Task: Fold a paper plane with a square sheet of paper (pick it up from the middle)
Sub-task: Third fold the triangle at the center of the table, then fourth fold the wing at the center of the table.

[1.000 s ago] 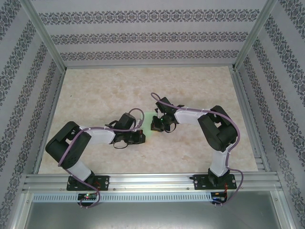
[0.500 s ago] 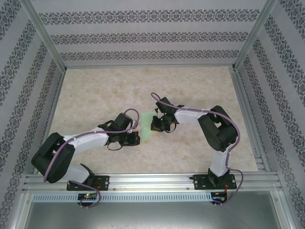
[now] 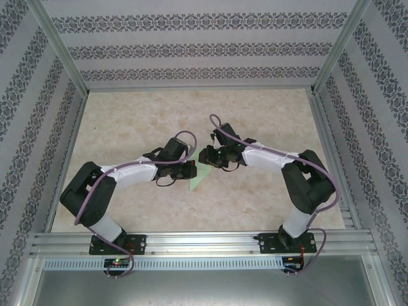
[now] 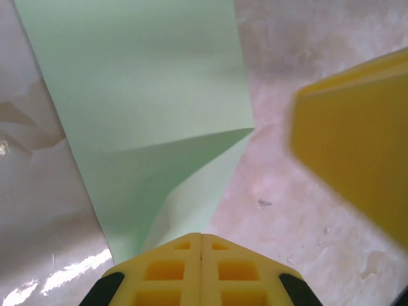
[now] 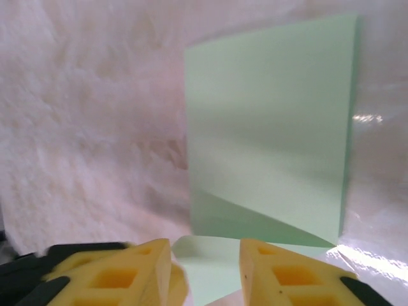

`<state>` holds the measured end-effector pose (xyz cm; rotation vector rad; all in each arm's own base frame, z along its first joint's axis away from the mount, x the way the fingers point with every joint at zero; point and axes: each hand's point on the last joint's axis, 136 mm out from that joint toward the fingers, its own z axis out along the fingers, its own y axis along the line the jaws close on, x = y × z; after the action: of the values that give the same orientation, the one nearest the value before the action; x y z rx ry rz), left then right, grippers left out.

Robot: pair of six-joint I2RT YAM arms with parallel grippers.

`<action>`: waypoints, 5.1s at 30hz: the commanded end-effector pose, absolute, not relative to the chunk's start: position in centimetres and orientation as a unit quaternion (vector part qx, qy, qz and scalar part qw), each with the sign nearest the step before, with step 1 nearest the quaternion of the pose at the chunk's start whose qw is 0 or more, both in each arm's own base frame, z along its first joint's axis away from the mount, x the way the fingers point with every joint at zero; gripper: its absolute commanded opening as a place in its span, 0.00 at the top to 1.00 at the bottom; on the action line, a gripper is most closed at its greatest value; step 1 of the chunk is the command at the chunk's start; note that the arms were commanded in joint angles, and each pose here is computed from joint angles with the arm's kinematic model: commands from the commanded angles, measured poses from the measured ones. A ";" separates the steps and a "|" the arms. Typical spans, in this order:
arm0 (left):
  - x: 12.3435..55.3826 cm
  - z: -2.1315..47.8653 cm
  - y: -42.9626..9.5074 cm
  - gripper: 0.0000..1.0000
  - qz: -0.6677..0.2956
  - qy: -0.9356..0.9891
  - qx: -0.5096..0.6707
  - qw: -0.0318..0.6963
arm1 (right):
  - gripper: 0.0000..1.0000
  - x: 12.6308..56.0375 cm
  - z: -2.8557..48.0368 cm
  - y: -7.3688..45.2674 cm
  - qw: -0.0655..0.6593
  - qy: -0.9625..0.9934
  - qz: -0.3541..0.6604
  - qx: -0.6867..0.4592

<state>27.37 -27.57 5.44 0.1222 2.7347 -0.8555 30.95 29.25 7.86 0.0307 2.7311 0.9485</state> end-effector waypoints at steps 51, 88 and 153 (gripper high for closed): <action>29.6 3.0 -24.5 1.00 -0.196 0.965 0.016 0.172 | 0.89 29.9 4.3 31.3 0.063 0.907 0.415 0.023; 29.1 11.0 -30.4 0.33 -0.345 0.837 0.274 0.324 | 1.00 31.6 8.4 24.7 0.160 0.904 0.298 0.262; 27.4 6.0 -32.4 0.97 -0.384 0.836 0.210 0.330 | 0.62 29.5 7.3 25.2 0.161 0.901 0.400 0.049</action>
<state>27.31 -31.84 4.28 0.6394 2.2304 -0.9349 28.45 23.68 6.21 0.2372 2.6155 1.0968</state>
